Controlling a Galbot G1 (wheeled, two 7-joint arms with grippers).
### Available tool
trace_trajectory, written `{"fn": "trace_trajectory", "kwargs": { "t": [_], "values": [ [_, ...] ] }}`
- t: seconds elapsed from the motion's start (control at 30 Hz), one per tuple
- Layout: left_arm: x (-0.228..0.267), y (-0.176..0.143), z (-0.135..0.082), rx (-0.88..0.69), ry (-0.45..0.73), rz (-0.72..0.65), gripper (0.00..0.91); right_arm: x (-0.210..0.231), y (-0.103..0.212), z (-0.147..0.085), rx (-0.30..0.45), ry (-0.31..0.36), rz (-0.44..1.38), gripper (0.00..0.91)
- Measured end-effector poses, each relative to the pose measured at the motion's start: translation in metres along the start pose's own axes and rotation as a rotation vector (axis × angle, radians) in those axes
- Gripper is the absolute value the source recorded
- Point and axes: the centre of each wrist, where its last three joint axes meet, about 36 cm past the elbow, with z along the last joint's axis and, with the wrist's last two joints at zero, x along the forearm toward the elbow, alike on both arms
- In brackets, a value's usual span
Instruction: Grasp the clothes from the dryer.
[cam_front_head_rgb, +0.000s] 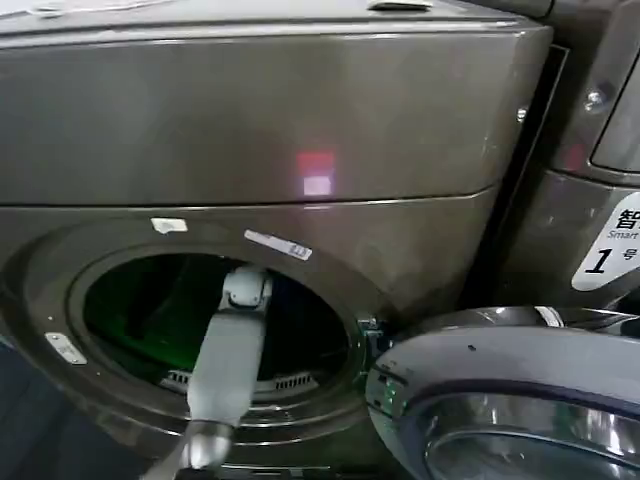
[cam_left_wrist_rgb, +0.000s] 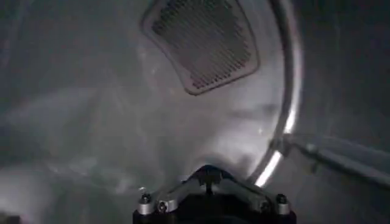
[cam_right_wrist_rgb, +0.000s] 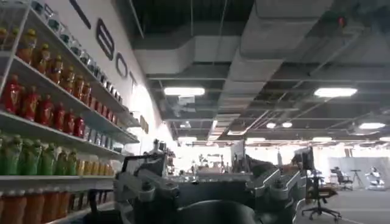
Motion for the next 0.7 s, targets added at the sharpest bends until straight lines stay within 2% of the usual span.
{"fn": "trace_trajectory", "kwargs": {
  "t": [0.4, 0.7],
  "values": [
    [0.003, 0.001, -0.007, 0.068, -0.016, -0.06, 0.0, 0.0, -0.001, 0.005, 0.017, 0.003, 0.006, 0.907],
    [0.002, 0.001, -0.015, 0.079, -0.029, -0.071, 0.0, 0.001, 0.0, 0.0, 0.018, -0.006, 0.001, 0.907]
  ]
}}
